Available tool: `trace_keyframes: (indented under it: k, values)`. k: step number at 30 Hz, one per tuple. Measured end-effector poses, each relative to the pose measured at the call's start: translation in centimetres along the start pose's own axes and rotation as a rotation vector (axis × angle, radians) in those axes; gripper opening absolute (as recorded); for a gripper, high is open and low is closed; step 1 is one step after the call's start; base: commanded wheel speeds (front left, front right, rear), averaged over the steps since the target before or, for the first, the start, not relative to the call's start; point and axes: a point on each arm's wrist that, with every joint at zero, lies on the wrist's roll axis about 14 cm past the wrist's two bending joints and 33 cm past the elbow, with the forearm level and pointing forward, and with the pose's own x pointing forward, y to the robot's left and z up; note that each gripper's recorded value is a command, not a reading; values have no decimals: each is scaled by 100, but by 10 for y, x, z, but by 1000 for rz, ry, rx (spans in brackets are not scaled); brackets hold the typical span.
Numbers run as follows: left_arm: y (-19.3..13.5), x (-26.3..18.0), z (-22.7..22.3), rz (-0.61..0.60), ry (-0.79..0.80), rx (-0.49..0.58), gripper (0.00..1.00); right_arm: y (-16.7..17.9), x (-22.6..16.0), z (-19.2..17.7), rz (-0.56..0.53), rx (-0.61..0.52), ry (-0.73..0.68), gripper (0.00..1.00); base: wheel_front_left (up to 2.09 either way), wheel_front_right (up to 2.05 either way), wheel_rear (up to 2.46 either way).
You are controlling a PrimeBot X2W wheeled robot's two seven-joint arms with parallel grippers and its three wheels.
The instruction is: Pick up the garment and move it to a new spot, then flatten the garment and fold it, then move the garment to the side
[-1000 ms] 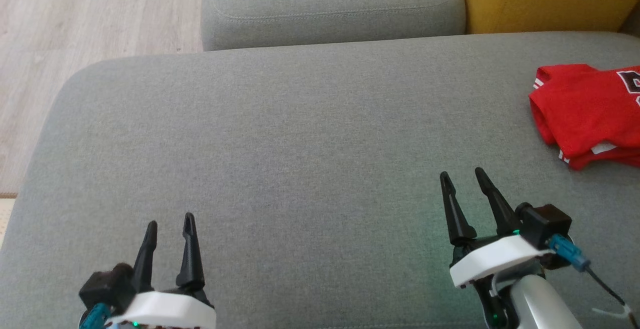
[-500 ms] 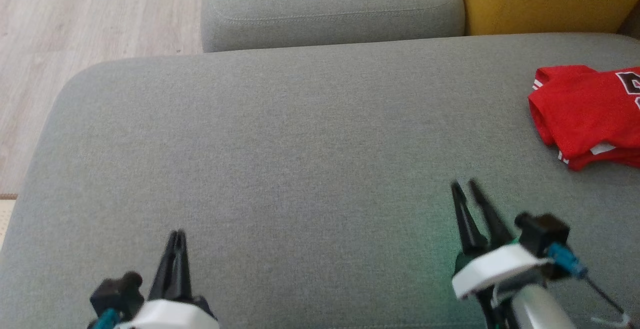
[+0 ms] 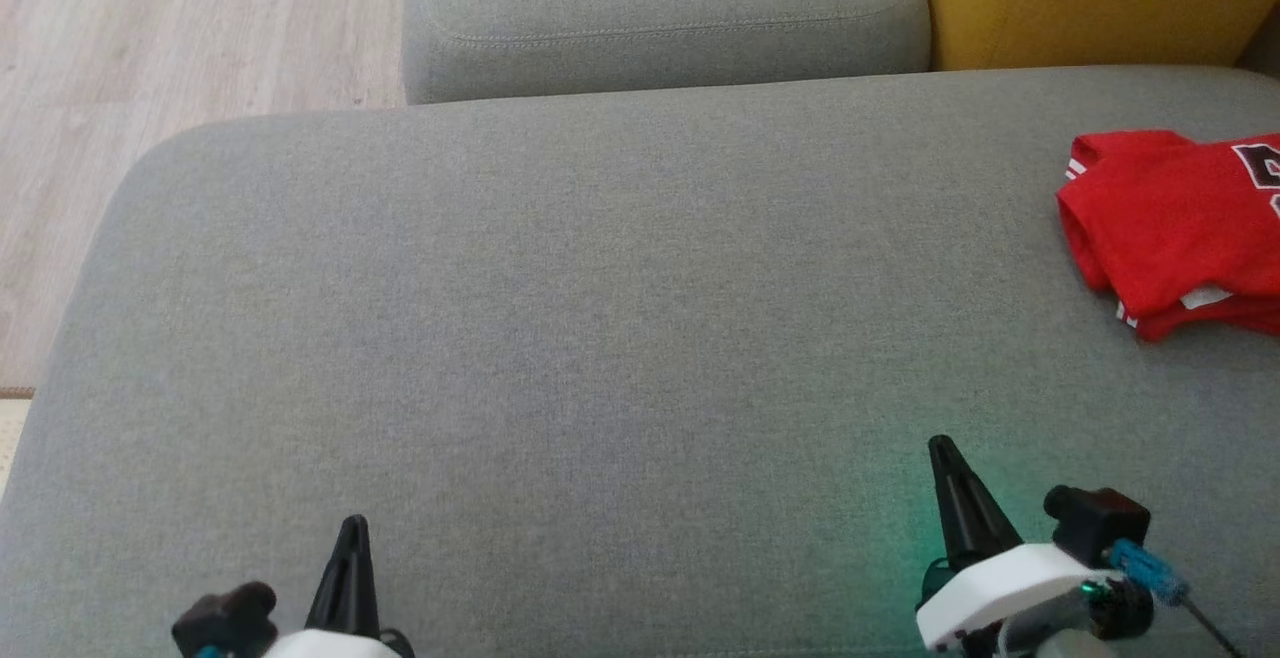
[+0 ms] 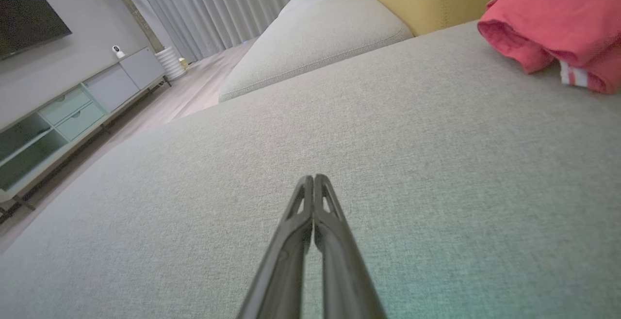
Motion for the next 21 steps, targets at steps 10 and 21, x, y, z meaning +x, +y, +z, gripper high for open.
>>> trace_keyframes:
  k: [10, 21]
  values:
    - [2, 3, 0, 12, 18, -105, 0, -6, 1, 5, -28, 114, -14, 0, 0, 0, 0]
    - [6, 8, 4, 24, 21, -211, 0, -13, 2, 10, -54, 227, -26, 0, 0, 0, 0]
